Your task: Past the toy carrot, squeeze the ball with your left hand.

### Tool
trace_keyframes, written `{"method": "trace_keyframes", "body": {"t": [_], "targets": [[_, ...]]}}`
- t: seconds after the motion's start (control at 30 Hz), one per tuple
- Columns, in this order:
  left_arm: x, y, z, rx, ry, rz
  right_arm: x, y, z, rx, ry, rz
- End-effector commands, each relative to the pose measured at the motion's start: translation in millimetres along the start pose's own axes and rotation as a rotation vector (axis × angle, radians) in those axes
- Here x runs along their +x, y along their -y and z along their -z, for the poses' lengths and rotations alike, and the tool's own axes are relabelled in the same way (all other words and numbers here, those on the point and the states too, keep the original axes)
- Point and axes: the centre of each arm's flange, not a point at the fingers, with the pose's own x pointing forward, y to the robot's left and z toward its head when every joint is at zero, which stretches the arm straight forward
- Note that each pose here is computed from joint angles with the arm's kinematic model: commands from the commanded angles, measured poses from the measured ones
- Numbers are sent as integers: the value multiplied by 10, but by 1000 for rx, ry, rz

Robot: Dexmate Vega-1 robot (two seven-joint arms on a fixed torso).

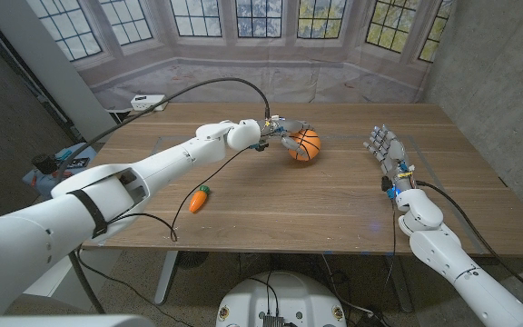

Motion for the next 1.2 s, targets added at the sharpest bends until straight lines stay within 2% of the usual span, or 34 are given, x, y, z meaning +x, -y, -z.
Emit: {"method": "trace_keyframes", "body": {"t": [0.03, 0.67, 1.2], "targets": [[-102, -39, -24, -40, -5, -21, -60, -28, -12, 3, 6, 4], [-219, -141, -32, -163, -42, -75, -69, -61, -82, -5, 17, -5], [-250, -197, 9, -312, -68, -127, -70, -33, -171, -23, 24, -12]]}}
